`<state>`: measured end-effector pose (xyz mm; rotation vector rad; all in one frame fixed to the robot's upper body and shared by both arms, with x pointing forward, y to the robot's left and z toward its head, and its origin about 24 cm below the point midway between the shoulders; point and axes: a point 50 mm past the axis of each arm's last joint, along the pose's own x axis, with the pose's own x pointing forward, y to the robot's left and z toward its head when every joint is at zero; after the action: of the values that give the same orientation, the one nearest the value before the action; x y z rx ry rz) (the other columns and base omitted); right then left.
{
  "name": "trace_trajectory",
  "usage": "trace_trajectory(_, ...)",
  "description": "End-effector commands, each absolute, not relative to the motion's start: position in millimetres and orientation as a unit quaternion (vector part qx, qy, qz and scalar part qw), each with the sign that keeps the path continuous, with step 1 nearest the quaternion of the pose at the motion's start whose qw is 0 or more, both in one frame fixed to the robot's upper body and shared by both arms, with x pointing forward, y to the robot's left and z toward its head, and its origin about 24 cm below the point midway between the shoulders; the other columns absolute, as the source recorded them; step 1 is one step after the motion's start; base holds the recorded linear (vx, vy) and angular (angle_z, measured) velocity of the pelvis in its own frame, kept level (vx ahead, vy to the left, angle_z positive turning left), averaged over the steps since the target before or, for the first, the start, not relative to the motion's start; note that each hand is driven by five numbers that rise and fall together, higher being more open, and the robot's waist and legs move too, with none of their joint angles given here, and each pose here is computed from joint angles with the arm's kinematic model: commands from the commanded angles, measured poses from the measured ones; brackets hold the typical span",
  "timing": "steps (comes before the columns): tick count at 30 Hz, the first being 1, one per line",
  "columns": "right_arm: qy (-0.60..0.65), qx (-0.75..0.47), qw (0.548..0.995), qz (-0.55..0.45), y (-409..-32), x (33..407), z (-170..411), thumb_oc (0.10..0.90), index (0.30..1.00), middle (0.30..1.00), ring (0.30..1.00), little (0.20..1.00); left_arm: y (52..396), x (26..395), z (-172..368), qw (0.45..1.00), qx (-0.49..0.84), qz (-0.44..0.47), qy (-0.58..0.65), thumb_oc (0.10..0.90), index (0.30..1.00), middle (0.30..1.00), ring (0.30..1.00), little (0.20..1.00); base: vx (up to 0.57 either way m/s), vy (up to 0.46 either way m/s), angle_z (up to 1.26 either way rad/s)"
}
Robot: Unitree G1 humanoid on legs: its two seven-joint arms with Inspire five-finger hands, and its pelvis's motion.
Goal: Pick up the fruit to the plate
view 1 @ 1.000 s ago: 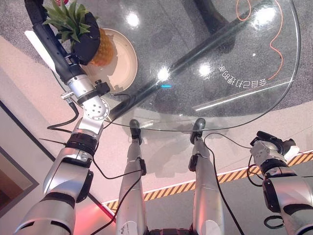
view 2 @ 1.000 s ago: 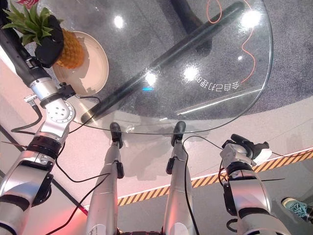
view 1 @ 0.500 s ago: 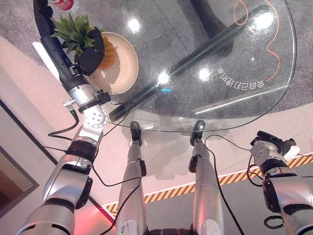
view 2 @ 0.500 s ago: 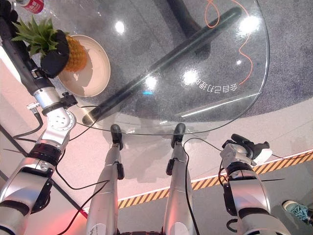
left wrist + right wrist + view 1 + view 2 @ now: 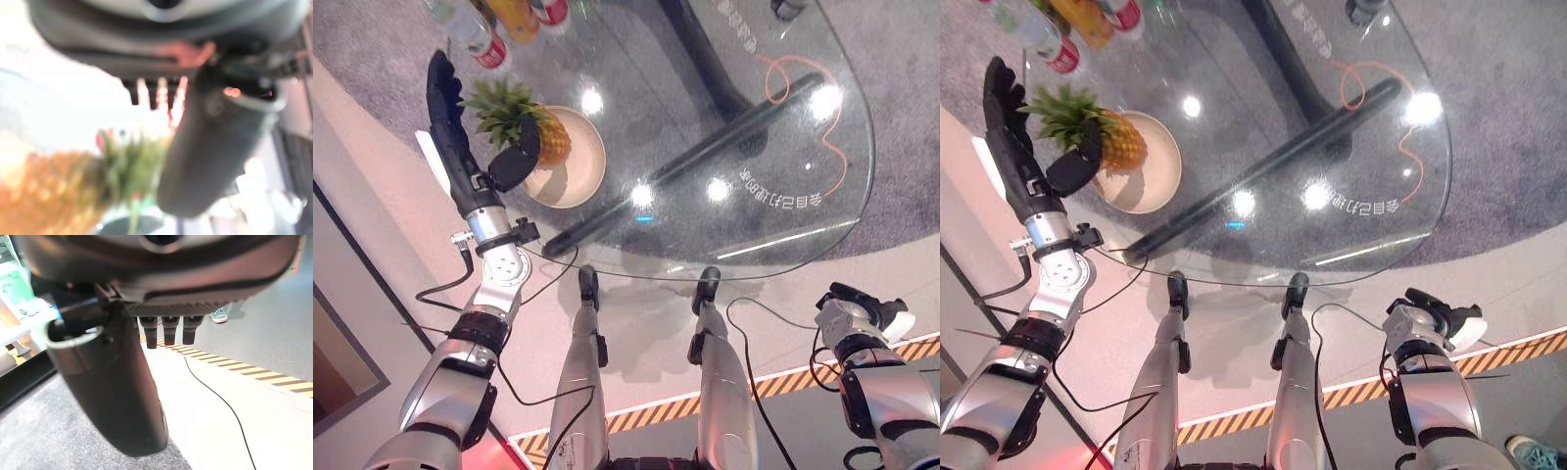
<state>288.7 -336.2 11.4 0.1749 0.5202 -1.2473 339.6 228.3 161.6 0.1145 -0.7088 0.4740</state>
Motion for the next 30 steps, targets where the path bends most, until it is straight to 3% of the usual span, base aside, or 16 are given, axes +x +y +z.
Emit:
trace_trajectory(1,0.245,0.046,0.743,-0.621,-363,259,3,0.8,0.9,0.9,0.9,0.9,228,334,205,0.871,0.007,0.209,-0.445,0.8,0.9,0.9,0.9,0.9,0.03,0.005,0.0)
trace_trajectory(23,0.319,0.004,0.715,-0.622,-365,195,-49,0.8,0.9,0.9,0.9,0.9,235,313,173,0.894,0.016,0.195,-0.404,0.8,0.9,0.9,0.9,0.9,0.06,0.006,0.0)
trace_trajectory(26,0.327,-0.005,0.726,-0.605,-367,175,-61,0.8,0.9,0.9,0.9,0.9,239,306,159,0.901,0.031,0.206,-0.38,0.8,0.9,0.9,0.9,0.9,0.11,-0.001,0.01)
trace_trajectory(30,0.344,-0.017,0.749,-0.566,-366,146,-79,0.8,0.9,0.9,0.9,0.9,269,294,127,0.925,0.047,0.233,-0.296,0.8,0.9,0.9,0.9,0.9,0.22,0.011,0.01)
